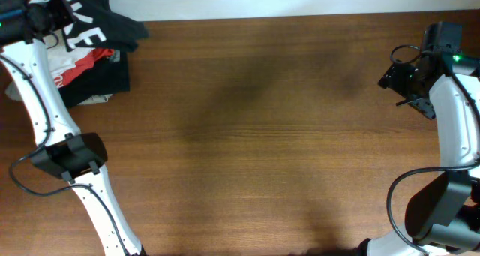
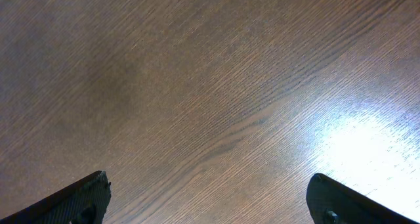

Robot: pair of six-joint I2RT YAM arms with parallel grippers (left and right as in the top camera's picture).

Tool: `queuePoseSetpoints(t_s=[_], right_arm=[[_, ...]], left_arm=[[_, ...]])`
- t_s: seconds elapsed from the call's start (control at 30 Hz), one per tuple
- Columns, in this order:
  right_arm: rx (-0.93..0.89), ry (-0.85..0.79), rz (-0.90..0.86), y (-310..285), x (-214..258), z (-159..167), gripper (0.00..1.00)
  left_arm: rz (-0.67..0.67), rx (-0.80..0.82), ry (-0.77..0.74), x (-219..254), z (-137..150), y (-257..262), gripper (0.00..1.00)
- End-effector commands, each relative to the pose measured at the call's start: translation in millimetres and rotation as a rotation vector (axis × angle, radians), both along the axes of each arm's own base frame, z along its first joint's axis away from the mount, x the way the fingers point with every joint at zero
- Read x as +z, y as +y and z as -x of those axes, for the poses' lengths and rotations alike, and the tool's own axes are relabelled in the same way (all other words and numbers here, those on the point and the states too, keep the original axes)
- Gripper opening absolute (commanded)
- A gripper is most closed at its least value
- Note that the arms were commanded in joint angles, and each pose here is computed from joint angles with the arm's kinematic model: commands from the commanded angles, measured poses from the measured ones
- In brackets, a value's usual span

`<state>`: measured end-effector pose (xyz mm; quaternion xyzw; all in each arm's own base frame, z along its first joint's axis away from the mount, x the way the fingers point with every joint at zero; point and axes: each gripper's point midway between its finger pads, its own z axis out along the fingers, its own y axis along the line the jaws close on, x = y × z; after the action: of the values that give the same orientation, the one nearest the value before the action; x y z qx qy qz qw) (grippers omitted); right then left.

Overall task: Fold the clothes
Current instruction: 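Carry the folded shirt with the left gripper onto the top-left clothes stack, then release the shirt on the stack and hold the left arm there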

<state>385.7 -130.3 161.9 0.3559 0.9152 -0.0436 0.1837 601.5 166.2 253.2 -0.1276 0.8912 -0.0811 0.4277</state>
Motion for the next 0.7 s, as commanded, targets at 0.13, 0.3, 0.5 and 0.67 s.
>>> queuePoseSetpoints(t_s=[0.13,0.3,0.5,0.67], right_arm=[[-0.014,0.004,0.020,-4,0,0,0.99],[-0.014,0.004,0.020,-4,0,0,0.99],[-0.014,0.004,0.020,-4,0,0,0.99],[-0.014,0.004,0.020,-4,0,0,0.99]], left_arm=[[-0.160,0.048,-0.058,33,20,57,0.01],[-0.168,0.089,-0.055,-6,4,97,0.01],[-0.218,0.183,-0.017,-65,-7,136,0.06],[-0.238,0.230,0.030,-83,-1,148,0.13]])
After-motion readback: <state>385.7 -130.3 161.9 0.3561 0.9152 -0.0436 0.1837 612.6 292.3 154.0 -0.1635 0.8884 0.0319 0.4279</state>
